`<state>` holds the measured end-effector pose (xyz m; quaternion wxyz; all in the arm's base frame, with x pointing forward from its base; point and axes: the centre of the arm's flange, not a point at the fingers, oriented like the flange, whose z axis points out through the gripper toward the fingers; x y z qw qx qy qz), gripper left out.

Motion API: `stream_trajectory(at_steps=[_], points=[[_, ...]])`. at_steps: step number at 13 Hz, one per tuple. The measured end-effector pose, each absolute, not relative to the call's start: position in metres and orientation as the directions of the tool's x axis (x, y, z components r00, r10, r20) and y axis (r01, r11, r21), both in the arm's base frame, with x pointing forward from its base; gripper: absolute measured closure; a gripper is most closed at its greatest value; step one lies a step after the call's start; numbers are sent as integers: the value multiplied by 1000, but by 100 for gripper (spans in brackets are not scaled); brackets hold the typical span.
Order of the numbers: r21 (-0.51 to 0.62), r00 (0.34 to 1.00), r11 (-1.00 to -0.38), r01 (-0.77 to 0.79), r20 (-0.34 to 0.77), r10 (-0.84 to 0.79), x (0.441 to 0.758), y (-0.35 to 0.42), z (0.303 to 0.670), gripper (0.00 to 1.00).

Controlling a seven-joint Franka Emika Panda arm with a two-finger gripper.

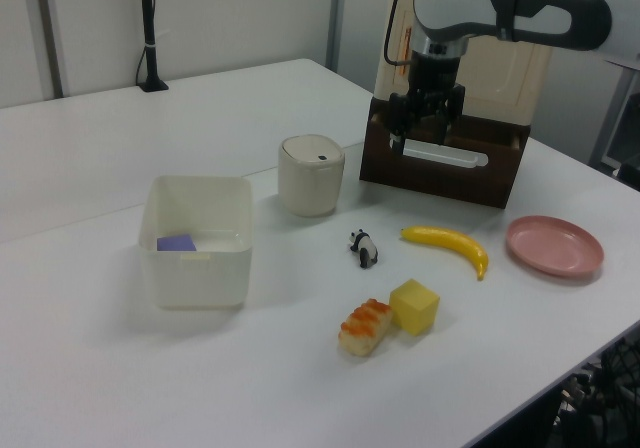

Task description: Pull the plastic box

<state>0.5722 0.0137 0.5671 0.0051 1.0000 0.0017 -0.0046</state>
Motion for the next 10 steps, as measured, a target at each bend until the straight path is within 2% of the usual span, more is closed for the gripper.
stream_trajectory(at_steps=[10], points=[[-15, 1000, -1000, 4, 24, 4, 569, 17, 585, 0]])
